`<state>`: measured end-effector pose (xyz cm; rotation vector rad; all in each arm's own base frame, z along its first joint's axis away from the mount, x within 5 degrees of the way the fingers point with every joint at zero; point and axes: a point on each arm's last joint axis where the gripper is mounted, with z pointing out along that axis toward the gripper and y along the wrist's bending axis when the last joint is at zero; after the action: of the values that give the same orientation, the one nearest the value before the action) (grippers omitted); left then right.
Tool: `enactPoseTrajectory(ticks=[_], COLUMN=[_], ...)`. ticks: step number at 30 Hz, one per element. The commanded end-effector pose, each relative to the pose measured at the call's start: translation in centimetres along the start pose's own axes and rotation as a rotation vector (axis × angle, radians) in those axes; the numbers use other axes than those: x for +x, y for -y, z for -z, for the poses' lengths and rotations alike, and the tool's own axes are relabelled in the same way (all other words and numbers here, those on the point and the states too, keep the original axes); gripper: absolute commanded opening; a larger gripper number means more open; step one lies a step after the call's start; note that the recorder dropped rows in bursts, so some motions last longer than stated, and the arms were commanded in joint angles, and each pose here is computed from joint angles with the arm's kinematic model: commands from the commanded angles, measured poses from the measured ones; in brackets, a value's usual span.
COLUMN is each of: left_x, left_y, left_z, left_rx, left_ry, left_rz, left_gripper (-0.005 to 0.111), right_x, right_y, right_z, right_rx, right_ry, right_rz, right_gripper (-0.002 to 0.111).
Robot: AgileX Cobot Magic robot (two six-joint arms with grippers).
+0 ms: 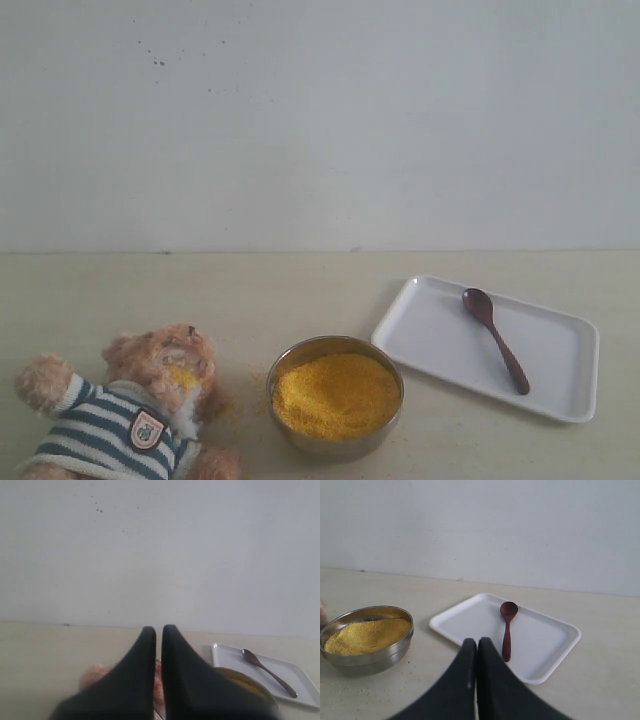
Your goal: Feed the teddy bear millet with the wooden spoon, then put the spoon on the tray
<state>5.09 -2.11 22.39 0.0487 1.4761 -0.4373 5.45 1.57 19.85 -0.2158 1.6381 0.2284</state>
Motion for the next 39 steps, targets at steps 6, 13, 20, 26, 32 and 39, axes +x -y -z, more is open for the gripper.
enactPoseTrajectory(ticks=[6, 13, 20, 26, 32, 39], left_x=[0.5, 0.4, 0.6, 1.0, 1.1, 0.8], left_y=[-0.2, -0.2, -0.5, -1.0, -1.4, -1.5], left_z=[0.0, 0.0, 0.0, 0.1, 0.0, 0.0], left_rx=[-0.004, -0.005, -0.042, -0.102, -0.125, -0.132], left_ry=[-0.01, -0.007, -0.024, -0.062, -0.031, 0.001], left_rz=[0.014, 0.035, 0.024, 0.043, 0.026, -0.006], left_gripper=[0.004, 0.004, 0.004, 0.004, 0.004, 0.004], right_x=[-0.1, -0.1, -0.1, -0.1, -0.1, -0.1], right_y=[0.0, 0.0, 0.0, 0.0, 0.0, 0.0], right_z=[0.0, 0.0, 0.0, 0.0, 0.0, 0.0], right_rx=[0.004, 0.004, 0.004, 0.004, 0.004, 0.004], right_ry=[0.008, 0.008, 0.008, 0.008, 0.008, 0.008], right_rz=[0.004, 0.004, 0.004, 0.004, 0.004, 0.004], right_gripper=[0.0, 0.0, 0.0, 0.0, 0.0, 0.0])
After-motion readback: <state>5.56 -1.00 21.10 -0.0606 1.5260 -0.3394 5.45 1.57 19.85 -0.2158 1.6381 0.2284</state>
